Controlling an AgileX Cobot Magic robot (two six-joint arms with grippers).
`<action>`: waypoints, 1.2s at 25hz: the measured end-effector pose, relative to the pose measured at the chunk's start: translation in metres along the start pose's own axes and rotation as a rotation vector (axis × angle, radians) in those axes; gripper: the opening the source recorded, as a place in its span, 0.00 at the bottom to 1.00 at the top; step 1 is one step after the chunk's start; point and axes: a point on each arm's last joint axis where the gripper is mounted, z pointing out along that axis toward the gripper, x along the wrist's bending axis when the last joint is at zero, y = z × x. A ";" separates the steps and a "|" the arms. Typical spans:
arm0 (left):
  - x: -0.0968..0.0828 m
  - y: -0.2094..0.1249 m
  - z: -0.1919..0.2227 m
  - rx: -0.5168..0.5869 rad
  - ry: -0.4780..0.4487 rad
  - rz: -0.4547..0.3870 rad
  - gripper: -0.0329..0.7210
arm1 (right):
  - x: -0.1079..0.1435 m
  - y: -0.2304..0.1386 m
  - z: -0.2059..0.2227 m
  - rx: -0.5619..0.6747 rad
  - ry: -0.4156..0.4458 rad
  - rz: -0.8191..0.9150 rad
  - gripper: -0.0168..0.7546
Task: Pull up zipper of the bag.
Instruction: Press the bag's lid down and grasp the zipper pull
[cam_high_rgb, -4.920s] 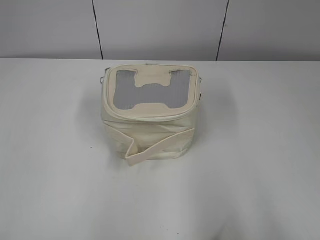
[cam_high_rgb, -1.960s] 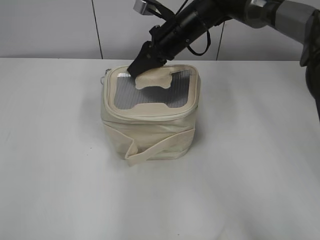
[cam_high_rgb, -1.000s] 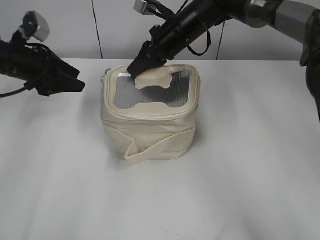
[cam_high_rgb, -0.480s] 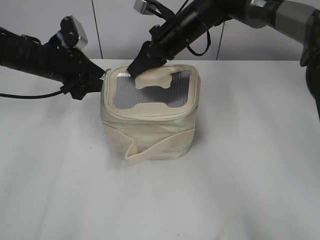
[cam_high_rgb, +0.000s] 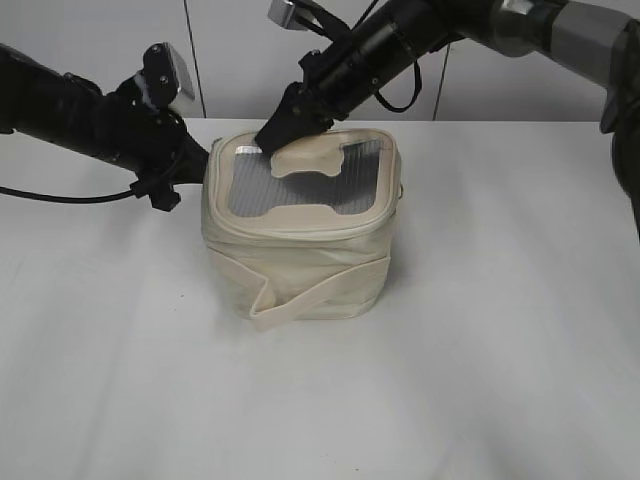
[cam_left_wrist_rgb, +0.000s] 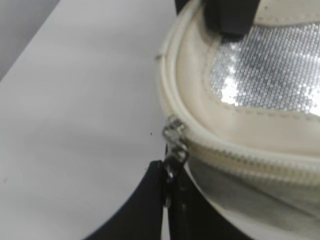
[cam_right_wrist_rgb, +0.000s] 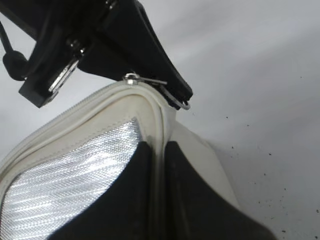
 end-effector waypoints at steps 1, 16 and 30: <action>0.000 0.000 -0.002 0.021 -0.001 -0.011 0.04 | 0.000 0.000 0.000 -0.001 -0.002 0.009 0.10; -0.046 0.015 -0.067 0.152 0.076 -0.207 0.04 | -0.002 0.001 0.000 -0.016 -0.020 0.136 0.09; -0.180 0.052 -0.049 0.108 -0.047 -0.168 0.04 | -0.003 0.001 0.000 -0.024 -0.027 0.210 0.09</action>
